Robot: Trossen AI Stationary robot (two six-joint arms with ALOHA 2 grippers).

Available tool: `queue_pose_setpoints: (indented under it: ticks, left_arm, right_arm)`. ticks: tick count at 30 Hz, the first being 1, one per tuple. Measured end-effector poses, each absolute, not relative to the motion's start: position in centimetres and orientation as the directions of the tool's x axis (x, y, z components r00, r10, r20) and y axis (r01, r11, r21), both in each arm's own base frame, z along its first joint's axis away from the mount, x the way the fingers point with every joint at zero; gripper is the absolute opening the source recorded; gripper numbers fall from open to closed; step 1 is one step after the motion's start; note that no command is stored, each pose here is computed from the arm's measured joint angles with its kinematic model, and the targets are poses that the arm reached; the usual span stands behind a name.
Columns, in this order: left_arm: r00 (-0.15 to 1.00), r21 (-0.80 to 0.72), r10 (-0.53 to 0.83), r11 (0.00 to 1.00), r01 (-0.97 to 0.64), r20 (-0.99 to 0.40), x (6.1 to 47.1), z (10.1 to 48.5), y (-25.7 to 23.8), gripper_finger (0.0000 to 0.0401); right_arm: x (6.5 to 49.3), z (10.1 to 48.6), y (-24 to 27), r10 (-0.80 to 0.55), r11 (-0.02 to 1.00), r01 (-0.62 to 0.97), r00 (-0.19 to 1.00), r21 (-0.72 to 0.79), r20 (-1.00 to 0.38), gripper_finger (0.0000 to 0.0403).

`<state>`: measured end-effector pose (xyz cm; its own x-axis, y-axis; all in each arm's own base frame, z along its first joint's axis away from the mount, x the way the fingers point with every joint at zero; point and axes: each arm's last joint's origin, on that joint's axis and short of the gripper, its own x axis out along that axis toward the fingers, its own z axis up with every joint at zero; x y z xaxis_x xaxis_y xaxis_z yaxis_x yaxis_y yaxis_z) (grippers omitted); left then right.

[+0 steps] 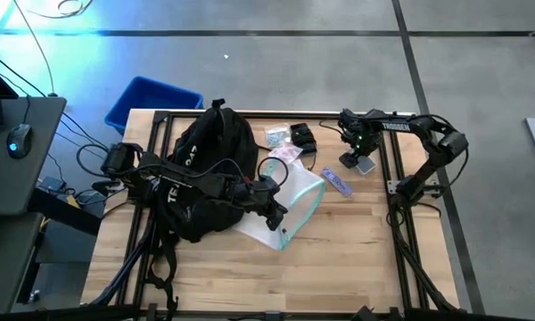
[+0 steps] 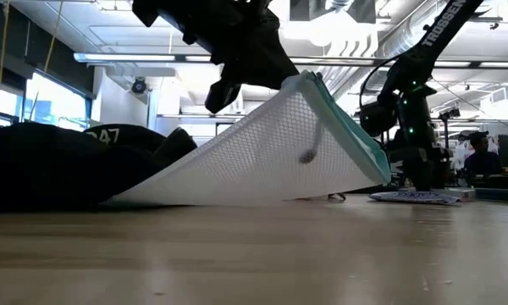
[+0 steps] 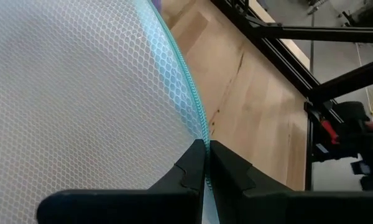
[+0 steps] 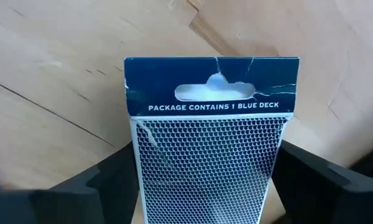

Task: Unpack backpack
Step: Put the game card into the zip bag

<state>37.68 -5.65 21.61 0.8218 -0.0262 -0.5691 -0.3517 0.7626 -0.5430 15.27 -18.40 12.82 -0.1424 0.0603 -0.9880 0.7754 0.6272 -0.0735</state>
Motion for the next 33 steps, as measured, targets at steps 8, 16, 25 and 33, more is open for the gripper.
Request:
queue_pose_setpoints:
  ticks: [8, 16, 25, 33]
  left_arm:
    - [0.822, -0.538, -0.026, 0.768, -0.348, -0.569, 37.7, 21.6, -5.7, 0.0000]
    - [0.824, -0.533, -0.011, 0.768, -0.356, -0.566, 37.7, 21.6, -5.5, 0.0000]
    - [0.856, -0.543, 0.038, 0.758, -0.361, -0.515, 38.2, 22.1, -4.3, 0.0000]
    - [0.881, -0.568, 0.007, 0.762, -0.311, -0.473, 38.5, 22.5, -4.0, 0.0000]
  right_arm:
    - [14.7, 17.7, -17.3, -0.036, 0.611, 0.791, -0.007, -0.027, -0.999, 0.0281]
    - [16.0, 22.9, -11.3, 0.069, 0.692, 0.663, 0.336, 0.288, -0.939, 0.0281]
    - [20.0, 24.4, -2.5, 0.347, 0.775, 0.357, 0.447, 0.520, -0.824, 0.0281]
    - [25.7, 20.7, -1.0, 0.285, 0.690, 0.497, 0.482, 0.526, -0.829, 0.0281]
